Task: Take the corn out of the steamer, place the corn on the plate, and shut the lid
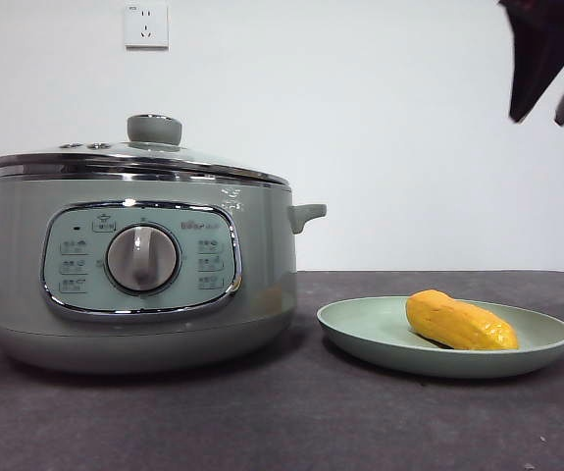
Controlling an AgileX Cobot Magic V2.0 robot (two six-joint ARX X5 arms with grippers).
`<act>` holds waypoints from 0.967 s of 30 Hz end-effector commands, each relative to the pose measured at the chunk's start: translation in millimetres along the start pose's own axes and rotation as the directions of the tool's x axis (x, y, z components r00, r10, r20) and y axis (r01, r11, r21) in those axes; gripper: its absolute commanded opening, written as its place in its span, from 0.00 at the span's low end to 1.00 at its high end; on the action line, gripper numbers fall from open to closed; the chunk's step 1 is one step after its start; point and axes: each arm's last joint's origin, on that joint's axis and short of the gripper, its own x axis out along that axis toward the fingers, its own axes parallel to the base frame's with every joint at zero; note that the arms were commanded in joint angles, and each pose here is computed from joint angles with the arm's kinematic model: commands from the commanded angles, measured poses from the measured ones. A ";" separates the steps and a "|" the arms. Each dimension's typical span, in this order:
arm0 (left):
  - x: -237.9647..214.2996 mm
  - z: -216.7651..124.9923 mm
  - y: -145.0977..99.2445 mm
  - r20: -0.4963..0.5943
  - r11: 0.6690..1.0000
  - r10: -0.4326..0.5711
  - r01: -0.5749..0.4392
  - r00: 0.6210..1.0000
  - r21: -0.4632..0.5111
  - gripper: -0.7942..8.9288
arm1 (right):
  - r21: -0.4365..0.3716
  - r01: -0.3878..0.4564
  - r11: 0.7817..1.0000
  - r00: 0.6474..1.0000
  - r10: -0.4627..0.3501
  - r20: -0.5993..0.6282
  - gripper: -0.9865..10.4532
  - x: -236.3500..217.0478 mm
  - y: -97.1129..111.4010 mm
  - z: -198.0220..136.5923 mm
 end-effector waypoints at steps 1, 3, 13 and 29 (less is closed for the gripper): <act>-11.2 -7.4 2.4 -0.036 0.997 0.071 -0.070 0.997 0.040 0.07 | -0.001 -0.008 1.000 0.999 0.008 0.050 0.07 -6.4 -0.4 -5.6; -17.2 -15.6 4.2 -0.040 0.992 0.122 -0.121 0.992 0.043 0.07 | 0.001 -0.021 1.000 0.993 0.021 0.120 0.07 -13.7 -0.2 -13.8; 1.0 -108.7 4.8 0.074 0.991 0.136 -0.135 0.988 -0.014 0.07 | 0.061 -0.114 0.992 0.889 0.075 0.451 0.07 -46.8 -6.7 -89.3; 17.6 -126.3 3.5 -0.147 0.988 0.131 -0.142 0.980 -0.067 0.08 | 0.061 -0.118 0.991 0.880 0.076 0.469 0.09 -52.3 -8.1 -92.1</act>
